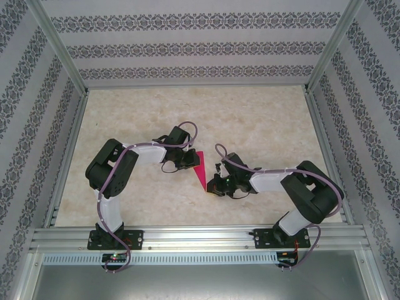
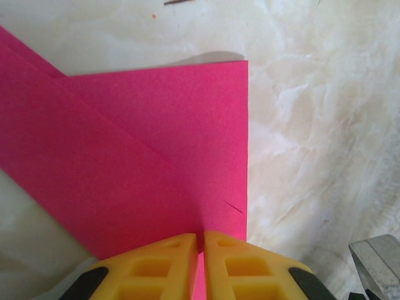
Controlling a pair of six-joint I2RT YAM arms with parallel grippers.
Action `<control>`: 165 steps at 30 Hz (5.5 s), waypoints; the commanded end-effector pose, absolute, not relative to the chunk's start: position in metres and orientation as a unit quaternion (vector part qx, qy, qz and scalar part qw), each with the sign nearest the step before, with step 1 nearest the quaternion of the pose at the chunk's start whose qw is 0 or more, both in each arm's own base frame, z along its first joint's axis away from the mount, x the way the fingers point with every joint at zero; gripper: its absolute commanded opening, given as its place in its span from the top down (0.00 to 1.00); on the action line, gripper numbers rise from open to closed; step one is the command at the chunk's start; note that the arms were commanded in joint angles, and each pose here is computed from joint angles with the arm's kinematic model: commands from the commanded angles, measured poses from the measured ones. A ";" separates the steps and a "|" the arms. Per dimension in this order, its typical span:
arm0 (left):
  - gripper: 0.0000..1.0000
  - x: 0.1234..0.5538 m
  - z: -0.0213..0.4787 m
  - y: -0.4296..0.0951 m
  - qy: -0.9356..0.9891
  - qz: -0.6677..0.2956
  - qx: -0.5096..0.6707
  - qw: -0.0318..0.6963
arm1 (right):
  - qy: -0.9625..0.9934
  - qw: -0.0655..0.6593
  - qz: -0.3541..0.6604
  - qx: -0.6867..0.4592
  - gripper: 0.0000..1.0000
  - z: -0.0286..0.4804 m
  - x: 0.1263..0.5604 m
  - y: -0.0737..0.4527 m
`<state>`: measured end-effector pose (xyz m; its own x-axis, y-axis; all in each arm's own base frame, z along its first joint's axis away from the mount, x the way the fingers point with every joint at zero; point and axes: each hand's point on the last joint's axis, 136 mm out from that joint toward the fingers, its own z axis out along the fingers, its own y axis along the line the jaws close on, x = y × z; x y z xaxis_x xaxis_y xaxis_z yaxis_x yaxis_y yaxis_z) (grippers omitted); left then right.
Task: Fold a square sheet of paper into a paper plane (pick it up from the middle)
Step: Fold the wing for the fifth time at the center of the table.
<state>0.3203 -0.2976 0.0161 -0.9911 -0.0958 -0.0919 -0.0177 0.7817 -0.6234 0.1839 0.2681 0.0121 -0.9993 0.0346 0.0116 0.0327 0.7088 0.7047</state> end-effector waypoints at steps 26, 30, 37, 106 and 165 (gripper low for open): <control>0.83 0.308 -0.029 -0.271 0.967 -0.249 -0.042 0.037 | 0.931 -0.038 0.363 0.030 0.99 -0.015 0.182 0.282; 0.84 0.308 -0.030 -0.270 0.968 -0.245 -0.045 0.038 | 0.928 -0.042 0.369 0.028 0.98 -0.011 0.168 0.274; 0.83 0.310 -0.028 -0.271 0.967 -0.248 -0.043 0.040 | 0.921 -0.018 0.388 0.027 0.97 0.013 0.172 0.275; 0.78 0.353 0.016 -0.269 0.927 -0.343 -0.071 0.136 | 0.934 -0.069 0.351 -0.016 1.00 -0.039 0.169 0.254; 0.80 0.300 -0.009 -0.304 0.946 -0.311 -0.051 0.074 | 0.922 -0.009 0.387 0.013 1.00 0.001 0.196 0.265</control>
<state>0.2999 -0.3189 0.0207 -0.9858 -0.1069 -0.1292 0.0071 0.7433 -0.6690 0.2114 0.2848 0.0145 -0.9992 -0.0147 -0.0366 -0.0376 0.6310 0.7749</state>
